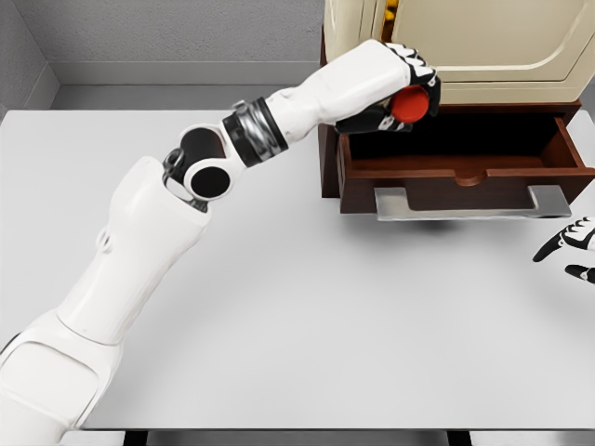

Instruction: Put the switch into the drawer with left arm, and close the drawer with right arm

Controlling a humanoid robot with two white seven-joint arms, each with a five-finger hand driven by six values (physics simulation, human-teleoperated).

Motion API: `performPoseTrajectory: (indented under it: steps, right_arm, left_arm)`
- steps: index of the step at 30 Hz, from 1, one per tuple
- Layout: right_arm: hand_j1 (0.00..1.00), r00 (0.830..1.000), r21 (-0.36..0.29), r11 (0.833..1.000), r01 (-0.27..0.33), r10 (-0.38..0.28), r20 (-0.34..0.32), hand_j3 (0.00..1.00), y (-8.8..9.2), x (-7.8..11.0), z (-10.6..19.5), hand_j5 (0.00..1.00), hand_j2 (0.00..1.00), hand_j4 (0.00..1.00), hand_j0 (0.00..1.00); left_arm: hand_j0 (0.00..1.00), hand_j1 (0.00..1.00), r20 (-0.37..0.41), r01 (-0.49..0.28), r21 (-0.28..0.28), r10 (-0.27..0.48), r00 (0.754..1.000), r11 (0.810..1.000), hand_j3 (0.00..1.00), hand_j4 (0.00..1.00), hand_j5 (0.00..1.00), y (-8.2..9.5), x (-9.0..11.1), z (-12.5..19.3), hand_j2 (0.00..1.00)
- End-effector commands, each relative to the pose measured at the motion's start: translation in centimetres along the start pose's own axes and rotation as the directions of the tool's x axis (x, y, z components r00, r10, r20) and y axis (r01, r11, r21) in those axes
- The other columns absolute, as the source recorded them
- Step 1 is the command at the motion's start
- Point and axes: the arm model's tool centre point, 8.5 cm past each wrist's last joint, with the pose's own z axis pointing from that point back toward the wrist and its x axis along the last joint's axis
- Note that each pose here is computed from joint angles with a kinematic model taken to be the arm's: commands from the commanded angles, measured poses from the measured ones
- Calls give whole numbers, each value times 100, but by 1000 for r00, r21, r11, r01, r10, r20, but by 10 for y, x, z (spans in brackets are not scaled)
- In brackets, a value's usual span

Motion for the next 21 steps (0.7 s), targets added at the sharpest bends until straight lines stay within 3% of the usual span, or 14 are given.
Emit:
performPoseTrajectory:
  steps: [1,4,5,8,21]
  right_arm:
    - [59,1000,-4,1000,5,-5,1,59,-1,0,0,59,59,59,59]
    - [58,1000,-4,1000,5,-5,1,58,-1,0,0,58,58,58,58]
    - [58,1000,-4,1000,5,-5,1,58,-1,0,0,58,58,58,58]
    - [58,1000,-4,1000,5,-5,1,58,-1,0,0,58,58,58,58]
    - [59,1000,-36,999,4,-3,13,59,-10,1,0,59,59,59,59]
  left_arm:
    - [32,32,-5,-12,-14,12,1000,1000,32,32,32,-6,-4,0,32]
    - [39,39,18,-15,-11,16,1000,1000,39,39,39,-8,0,-3,39]
    - [52,52,24,-10,-12,11,1000,1000,52,52,52,-7,0,-3,52]
    - [68,68,22,-5,-11,5,1000,1000,68,68,68,-5,0,-3,68]
    - [74,74,22,-6,-13,6,1000,1000,74,74,74,-5,-1,-4,74]
